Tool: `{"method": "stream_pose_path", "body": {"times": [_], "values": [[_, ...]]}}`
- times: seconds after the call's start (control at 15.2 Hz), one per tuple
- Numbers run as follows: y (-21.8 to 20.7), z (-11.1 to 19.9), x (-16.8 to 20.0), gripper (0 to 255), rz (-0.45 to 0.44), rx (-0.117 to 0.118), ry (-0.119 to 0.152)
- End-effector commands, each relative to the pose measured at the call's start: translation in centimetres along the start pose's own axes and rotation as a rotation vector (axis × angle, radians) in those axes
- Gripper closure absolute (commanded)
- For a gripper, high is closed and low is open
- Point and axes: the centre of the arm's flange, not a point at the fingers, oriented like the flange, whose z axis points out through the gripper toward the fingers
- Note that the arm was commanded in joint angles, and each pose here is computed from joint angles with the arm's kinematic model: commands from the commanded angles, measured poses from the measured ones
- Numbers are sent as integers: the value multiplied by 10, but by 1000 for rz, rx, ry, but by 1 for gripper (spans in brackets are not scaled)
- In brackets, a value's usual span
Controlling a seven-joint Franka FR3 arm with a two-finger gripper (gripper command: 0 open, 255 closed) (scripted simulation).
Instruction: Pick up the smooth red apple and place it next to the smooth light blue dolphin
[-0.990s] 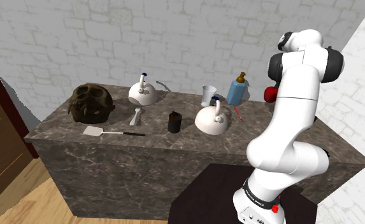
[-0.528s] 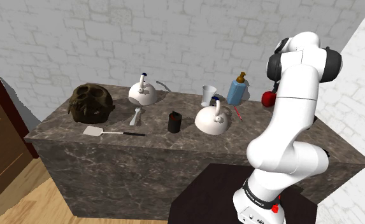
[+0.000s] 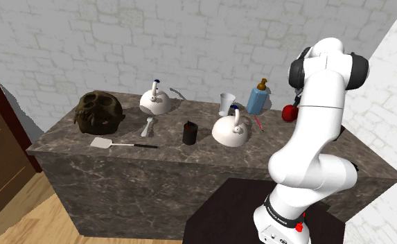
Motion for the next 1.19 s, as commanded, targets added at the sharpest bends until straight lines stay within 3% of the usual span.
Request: {"method": "stream_pose_path", "body": {"times": [0.0,0.46,0.53,0.86,1.12], "values": [[1,8,-1,255,0,-1,0],[1,8,-1,255,0,-1,0],[1,8,-1,0,0,-1,0],[1,8,-1,0,0,-1,0],[1,-42,-1,0,0,-1,0]]}}
